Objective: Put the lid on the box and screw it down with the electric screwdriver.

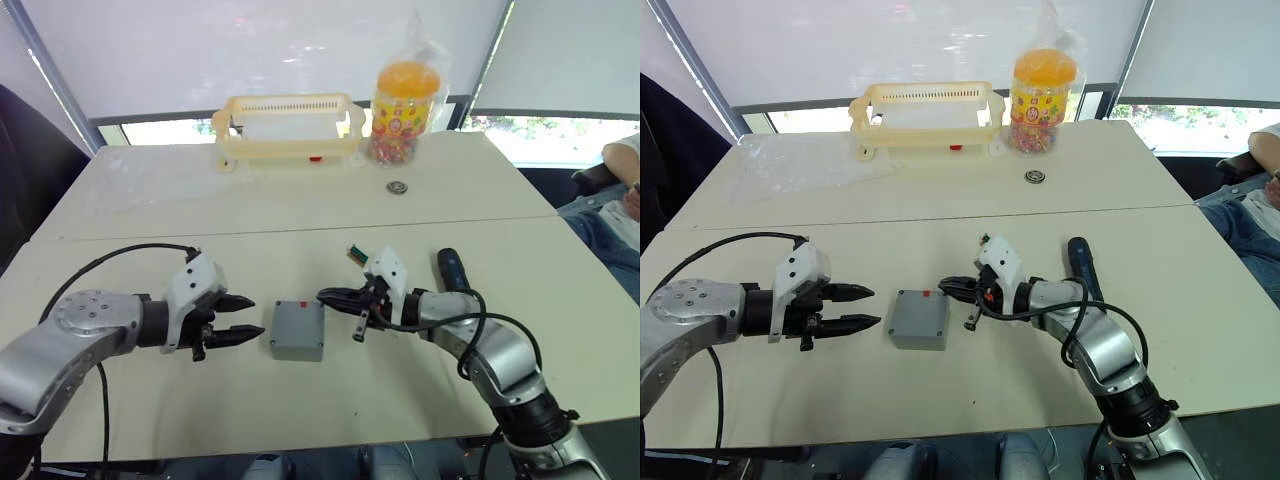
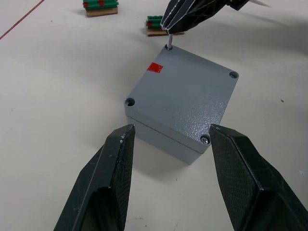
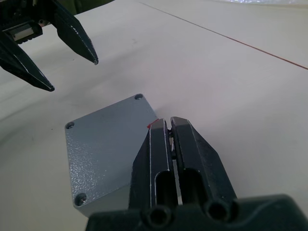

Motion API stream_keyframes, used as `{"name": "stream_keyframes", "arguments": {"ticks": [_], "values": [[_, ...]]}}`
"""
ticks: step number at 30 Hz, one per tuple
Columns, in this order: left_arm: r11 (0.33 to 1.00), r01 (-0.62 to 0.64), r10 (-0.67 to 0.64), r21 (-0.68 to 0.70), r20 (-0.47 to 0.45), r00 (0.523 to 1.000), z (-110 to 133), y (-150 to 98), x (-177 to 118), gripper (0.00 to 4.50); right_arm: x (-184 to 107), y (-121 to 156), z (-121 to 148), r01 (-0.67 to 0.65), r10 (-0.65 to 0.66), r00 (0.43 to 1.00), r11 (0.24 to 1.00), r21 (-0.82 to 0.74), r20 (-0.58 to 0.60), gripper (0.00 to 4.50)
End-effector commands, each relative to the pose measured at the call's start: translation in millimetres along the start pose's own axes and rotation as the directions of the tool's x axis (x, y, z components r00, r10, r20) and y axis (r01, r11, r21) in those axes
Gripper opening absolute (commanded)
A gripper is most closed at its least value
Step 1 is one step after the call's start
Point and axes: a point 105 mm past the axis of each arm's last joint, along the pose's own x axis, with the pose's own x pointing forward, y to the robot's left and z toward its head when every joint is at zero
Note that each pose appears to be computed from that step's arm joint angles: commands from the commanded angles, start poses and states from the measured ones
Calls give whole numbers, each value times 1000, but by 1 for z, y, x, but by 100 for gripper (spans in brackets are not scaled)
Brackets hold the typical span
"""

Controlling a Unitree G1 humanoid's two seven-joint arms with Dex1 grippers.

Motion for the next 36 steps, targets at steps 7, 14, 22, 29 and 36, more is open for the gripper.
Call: {"name": "stream_keyframes", "arguments": {"ticks": [7,14,22,29,36], "values": [[999,-14,13,32,29,999,9,0,-2,247,1,0,5,-2,3,1000,999,-37,24,4],[999,-18,17,33,29,999,8,1,-2,247,0,4,4,-23,23,1000,999,-31,17,4],[999,-19,18,34,31,999,8,2,-1,247,-2,5,0,-30,29,1000,999,-42,-4,4],[999,-14,13,34,33,999,8,1,1,247,-2,5,3,-36,36,999,998,-41,5,4],[999,-15,14,32,30,999,7,1,1,247,-3,5,7,-38,38,999,998,-40,14,4]]}}
